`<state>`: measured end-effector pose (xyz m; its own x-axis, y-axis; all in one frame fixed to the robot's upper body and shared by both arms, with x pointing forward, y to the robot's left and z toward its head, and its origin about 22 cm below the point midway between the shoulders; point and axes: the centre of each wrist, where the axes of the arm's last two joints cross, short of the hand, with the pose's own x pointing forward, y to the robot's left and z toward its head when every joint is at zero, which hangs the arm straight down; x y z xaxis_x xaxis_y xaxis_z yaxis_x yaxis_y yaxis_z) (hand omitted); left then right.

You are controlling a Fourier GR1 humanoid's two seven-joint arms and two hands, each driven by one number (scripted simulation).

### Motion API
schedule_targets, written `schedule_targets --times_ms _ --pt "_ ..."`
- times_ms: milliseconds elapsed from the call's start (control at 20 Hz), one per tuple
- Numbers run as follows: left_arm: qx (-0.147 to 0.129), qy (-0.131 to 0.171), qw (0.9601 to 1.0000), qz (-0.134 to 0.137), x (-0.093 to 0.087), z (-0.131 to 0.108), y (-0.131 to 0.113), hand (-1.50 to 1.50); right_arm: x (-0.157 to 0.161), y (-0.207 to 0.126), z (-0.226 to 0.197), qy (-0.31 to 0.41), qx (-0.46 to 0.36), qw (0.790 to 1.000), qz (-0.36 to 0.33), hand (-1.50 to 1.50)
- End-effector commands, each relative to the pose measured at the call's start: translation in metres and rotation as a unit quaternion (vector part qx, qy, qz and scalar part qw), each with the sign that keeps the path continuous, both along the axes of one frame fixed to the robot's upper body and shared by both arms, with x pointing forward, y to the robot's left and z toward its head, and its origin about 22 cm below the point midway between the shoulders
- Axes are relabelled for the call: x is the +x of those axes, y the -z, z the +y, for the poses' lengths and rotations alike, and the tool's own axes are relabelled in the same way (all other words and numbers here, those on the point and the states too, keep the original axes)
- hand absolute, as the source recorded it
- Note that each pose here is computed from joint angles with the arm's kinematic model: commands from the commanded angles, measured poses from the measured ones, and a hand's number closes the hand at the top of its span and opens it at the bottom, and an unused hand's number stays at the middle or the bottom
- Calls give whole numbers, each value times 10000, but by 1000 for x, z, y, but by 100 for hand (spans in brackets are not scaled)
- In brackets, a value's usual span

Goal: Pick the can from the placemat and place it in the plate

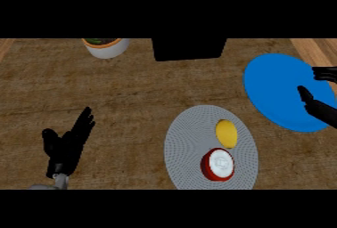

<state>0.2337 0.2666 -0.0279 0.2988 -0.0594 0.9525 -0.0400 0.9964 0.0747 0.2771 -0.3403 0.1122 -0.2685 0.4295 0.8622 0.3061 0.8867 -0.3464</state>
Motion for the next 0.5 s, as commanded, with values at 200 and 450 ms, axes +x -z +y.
schedule_targets --times_ms 200,450 --pt "-322 -29 9987 399 -10 1 1 0 -102 22 7 850 134 9957 -329 -150" --pt "-470 87 9979 433 -14 -20 6 0 -123 5 12 372 -750 9943 664 -150"
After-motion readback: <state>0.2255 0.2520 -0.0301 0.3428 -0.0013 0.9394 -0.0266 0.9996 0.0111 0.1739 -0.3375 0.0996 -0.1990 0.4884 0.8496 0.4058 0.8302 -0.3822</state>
